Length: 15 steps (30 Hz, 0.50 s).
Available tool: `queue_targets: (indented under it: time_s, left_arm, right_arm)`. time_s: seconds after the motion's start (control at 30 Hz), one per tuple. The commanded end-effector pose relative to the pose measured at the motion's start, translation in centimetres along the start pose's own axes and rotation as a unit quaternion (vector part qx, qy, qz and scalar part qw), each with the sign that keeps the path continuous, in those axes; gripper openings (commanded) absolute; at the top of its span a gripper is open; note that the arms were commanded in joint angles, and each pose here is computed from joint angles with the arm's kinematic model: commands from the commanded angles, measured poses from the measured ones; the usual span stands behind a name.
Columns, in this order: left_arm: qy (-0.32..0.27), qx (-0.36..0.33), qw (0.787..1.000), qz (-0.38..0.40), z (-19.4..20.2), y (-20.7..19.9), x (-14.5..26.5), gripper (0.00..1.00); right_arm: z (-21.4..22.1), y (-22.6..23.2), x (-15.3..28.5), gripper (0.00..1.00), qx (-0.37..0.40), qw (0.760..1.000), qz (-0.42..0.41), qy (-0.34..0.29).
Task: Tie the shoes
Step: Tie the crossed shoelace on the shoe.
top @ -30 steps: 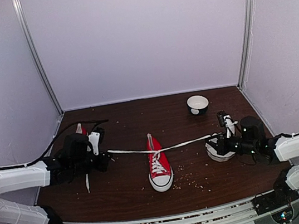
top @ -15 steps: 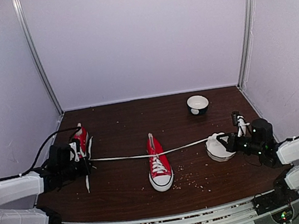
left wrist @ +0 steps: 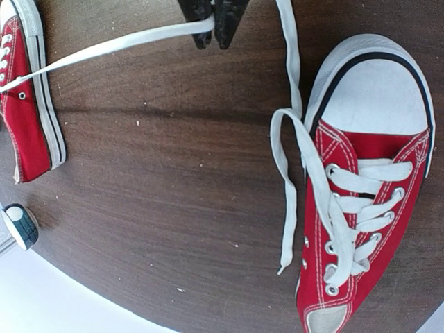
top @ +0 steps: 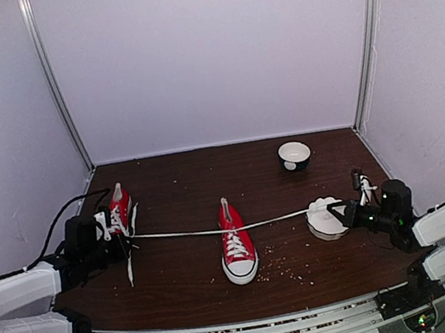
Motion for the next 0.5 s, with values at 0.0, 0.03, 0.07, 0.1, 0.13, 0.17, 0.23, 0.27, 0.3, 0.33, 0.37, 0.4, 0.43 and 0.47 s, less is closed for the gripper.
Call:
queue_targets:
  time_s: [0.0, 0.03, 0.07, 0.1, 0.13, 0.17, 0.23, 0.27, 0.3, 0.33, 0.37, 0.4, 0.43, 0.47]
  left_arm:
    - [-0.044, 0.014, 0.997, -0.064, -1.6, 2.6, 0.3, 0.00]
    - [-0.042, 0.009, 0.997, -0.058, -1.7, 2.3, 0.2, 0.00]
    - [-0.042, 0.004, 0.998, -0.053, -1.9, 1.9, 0.2, 0.00]
    - [-0.043, -0.004, 0.998, -0.047, -2.1, 1.3, 0.2, 0.00]
    - [-0.042, -0.022, 0.998, -0.038, -2.1, 0.2, 0.1, 0.00]
    - [-0.040, -0.040, 0.998, -0.029, -2.0, -0.9, 0.2, 0.00]
    - [-0.045, -0.086, 0.995, -0.019, -1.9, -3.9, 0.5, 0.00]
    - [-0.049, -0.114, 0.992, -0.012, -1.8, -5.6, 0.9, 0.00]
    - [-0.052, -0.133, 0.990, -0.001, -1.8, -7.3, 1.2, 0.00]
    - [-0.049, -0.140, 0.989, 0.015, -1.9, -8.7, 1.4, 0.00]
    - [-0.040, -0.138, 0.989, 0.036, -1.8, -9.8, 1.5, 0.00]
    - [-0.032, -0.130, 0.989, 0.057, -1.6, -10.7, 1.4, 0.00]
    - [-0.028, -0.125, 0.989, 0.075, -1.4, -11.5, 1.3, 0.00]
    - [-0.025, -0.125, 0.988, 0.087, -1.0, -12.0, 1.2, 0.00]
  right_arm:
    - [-2.5, -1.2, 0.4, 0.00, -0.001, 0.998, 0.035, -0.054]
    - [-2.6, -0.9, 0.3, 0.00, 0.004, 0.998, 0.034, -0.054]
    - [-2.7, -0.3, 0.2, 0.00, 0.013, 0.998, 0.032, -0.053]
    - [-2.8, 0.5, 0.0, 0.00, 0.029, 0.998, 0.034, -0.051]
    - [-2.8, 1.3, -0.3, 0.00, 0.048, 0.997, 0.039, -0.041]
    - [-2.6, 2.1, -0.5, 0.00, 0.070, 0.996, 0.052, -0.025]
    - [-2.7, 4.0, -0.9, 0.00, 0.111, 0.992, 0.061, -0.006]
    - [-2.8, 5.0, -1.0, 0.00, 0.126, 0.990, 0.058, 0.000]
    - [-2.7, 5.8, -1.1, 0.00, 0.136, 0.989, 0.056, 0.010]
    - [-2.5, 6.5, -1.2, 0.00, 0.145, 0.988, 0.053, 0.021]
    - [-2.2, 7.1, -1.3, 0.00, 0.154, 0.986, 0.054, 0.033]
    - [-1.5, 8.0, -1.5, 0.00, 0.165, 0.984, 0.048, 0.050]
    - [-0.8, 8.8, -1.8, 0.00, 0.174, 0.982, 0.044, 0.065]
    - [-0.2, 9.8, -2.2, 0.00, 0.183, 0.979, 0.036, 0.080]
Point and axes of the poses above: each gripper's point midway between its finger pads, its own x axis back along the fingers, its own y axis along the line the jaws close on, z = x × y, the point moved 2 cm from there along x, back along the fingers, and after that the axes turned 8 degrees about x, right-handed, at the moved point
